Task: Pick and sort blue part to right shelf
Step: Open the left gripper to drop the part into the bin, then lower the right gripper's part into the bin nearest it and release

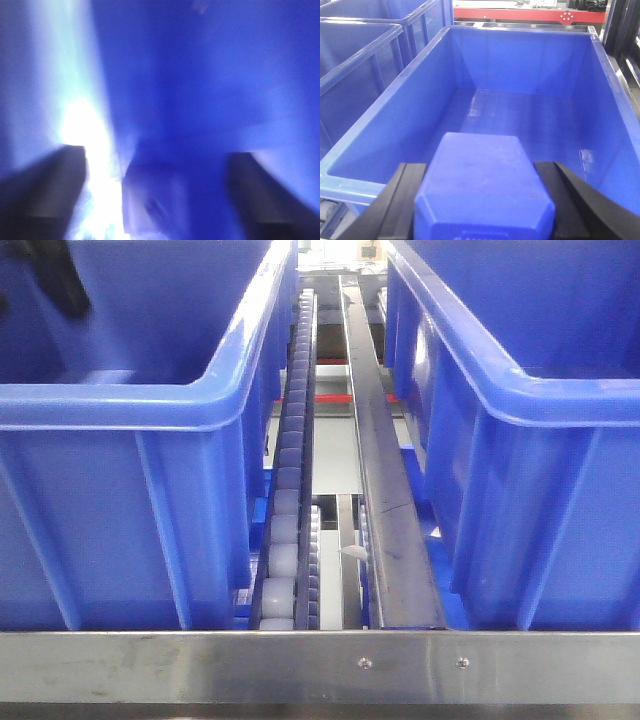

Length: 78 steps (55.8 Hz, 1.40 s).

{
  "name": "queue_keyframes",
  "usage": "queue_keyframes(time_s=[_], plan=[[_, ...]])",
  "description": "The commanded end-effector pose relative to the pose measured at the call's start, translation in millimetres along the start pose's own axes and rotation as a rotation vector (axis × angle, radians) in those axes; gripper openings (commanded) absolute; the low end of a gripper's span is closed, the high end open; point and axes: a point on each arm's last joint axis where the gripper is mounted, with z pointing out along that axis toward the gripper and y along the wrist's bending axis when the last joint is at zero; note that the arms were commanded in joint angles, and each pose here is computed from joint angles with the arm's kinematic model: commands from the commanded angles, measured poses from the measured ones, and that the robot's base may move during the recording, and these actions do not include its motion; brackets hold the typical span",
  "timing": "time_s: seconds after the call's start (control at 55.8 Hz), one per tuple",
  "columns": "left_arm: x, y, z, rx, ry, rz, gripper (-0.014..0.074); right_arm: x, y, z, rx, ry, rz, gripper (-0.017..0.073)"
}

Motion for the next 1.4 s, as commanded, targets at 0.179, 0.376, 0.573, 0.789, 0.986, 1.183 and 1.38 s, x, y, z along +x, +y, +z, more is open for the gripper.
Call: queue_keyframes(time_s=[0.179,0.376,0.573,0.789,0.986,1.183,1.38], plan=[[29.0,-3.1,-100.5,0.023,-0.346,0.000,0.0230,-15.3,0.6,-5.2,-0.012,-0.115,-0.030,0.0199],[71.6,-1.7,-144.9,0.029,-0.507,0.001,0.0204,-16.8,1.7,0.3,-0.009,-0.082,-0.035,0.0199],[117.7,0.3,-180.3,0.032,-0.686,0.008,0.0202,-43.3,8.9,31.1,0.013,0.080,-0.060,0.0199],[158.4,2.7,-197.5,0.023,-0.799,0.025,0.0195,-87.3,20.7,85.4,0.067,0.287,-0.035,0.0199],[182.3,4.3,-209.3,0.013,-0.869,0.040,0.0181,-109.3,29.6,145.5,0.142,0.487,-0.045,0.0199],[198.7,6.0,-213.9,-0.007,-0.838,0.054,0.0124,-105.7,15.8,211.8,0.226,0.617,-0.016,0.0199],[207.6,11.0,-215.4,-0.048,-0.809,0.004,0.0124,-91.5,-23.1,266.7,0.202,0.731,0.031,0.0199]])
